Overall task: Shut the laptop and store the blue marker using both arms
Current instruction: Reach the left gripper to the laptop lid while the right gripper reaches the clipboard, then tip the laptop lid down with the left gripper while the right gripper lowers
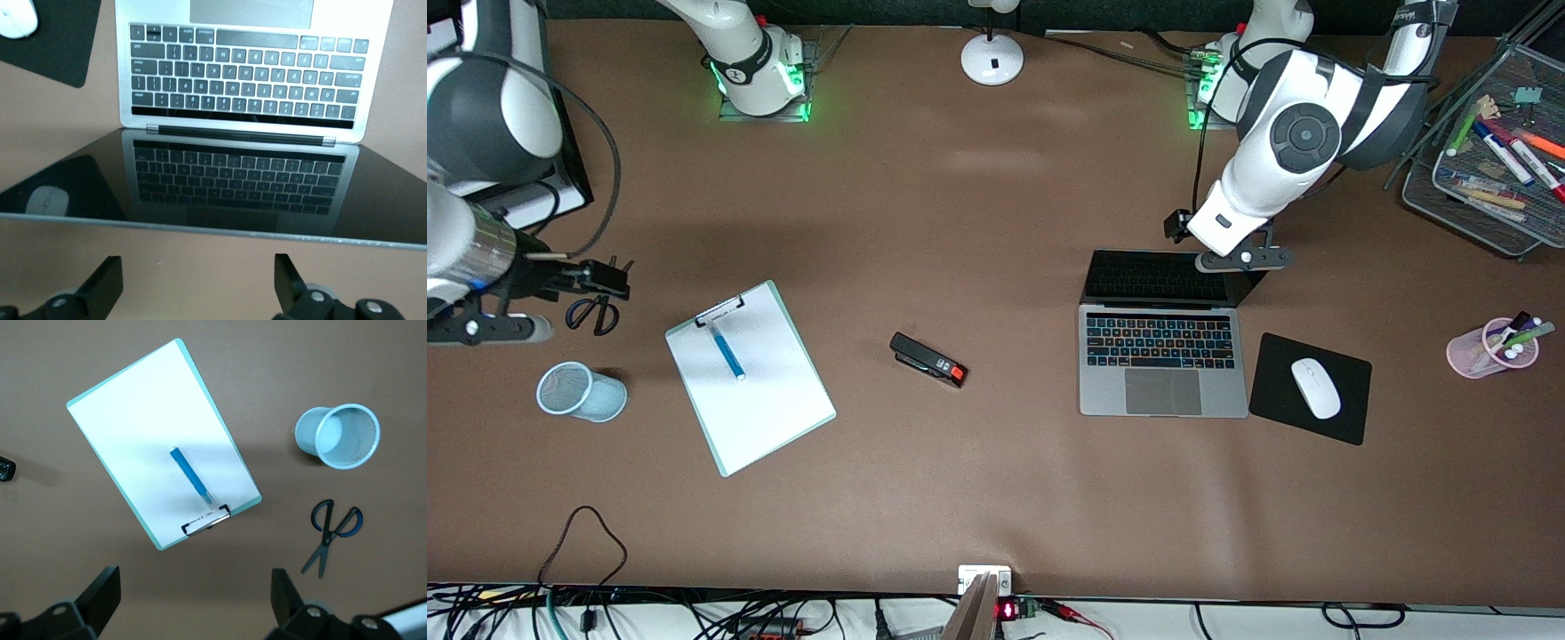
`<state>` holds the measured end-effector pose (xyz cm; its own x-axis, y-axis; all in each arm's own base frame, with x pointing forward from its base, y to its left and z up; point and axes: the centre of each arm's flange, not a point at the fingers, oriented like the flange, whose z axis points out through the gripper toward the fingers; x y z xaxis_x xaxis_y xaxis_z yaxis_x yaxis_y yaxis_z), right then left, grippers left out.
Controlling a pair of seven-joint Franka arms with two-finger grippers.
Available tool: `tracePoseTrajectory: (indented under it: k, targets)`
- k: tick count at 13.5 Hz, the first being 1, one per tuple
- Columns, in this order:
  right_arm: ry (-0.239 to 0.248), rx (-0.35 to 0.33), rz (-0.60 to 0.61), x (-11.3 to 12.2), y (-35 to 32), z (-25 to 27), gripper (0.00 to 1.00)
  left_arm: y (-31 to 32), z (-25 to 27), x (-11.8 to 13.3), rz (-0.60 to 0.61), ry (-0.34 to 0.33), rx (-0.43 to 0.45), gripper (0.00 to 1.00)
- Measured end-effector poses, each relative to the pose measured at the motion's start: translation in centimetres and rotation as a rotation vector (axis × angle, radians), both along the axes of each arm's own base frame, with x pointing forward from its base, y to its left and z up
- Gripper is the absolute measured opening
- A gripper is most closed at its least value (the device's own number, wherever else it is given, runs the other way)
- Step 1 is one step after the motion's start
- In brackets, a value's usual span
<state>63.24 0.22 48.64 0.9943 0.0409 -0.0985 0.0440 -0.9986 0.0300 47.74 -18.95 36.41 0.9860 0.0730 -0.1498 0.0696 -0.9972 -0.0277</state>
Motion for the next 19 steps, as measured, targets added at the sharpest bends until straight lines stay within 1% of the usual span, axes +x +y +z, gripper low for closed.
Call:
tracePoseTrajectory:
  k: [2, 5, 6, 8, 9, 12, 16, 19]
  targets:
    - [0.007, 0.002, 0.023, 1.0, 0.0, -2.5, 1.0, -0.1, -0.4, 0.4, 0.003, -0.029, -0.014, 1.0]
    - [0.024, 0.036, 0.056, 2.4, 0.4, -6.6, 1.0, 0.2, -0.7, 1.3, 0.017, -0.073, -0.035, 1.0]
    - [0.019, 0.039, 0.088, 2.8, 0.5, -7.7, 1.0, 0.5, -0.6, 1.8, 0.026, -0.096, -0.044, 1.0]
    - [0.017, 0.044, 0.196, 3.6, 0.5, -9.9, 1.0, 0.9, -0.7, 2.6, 0.04, -0.142, -0.063, 1.0]
    - [0.02, 0.046, 0.239, 3.8, 0.5, -11.0, 1.0, 1.0, -0.8, 3.0, 0.044, -0.163, -0.072, 1.0]
    - [0.036, 0.048, 0.311, 4.3, 0.6, -13.5, 1.0, 0.9, -1.4, 3.9, 0.052, -0.211, -0.097, 1.0]
    - [0.04, 0.048, 0.416, 5.0, 0.7, -17.2, 1.0, 1.0, -3.6, 5.1, 0.067, -0.255, -0.132, 1.0]
    - [0.046, 0.045, 0.454, 5.3, 1.0, -19.4, 1.0, 0.7, -4.8, 6.7, 0.078, -0.276, -0.16, 1.0]
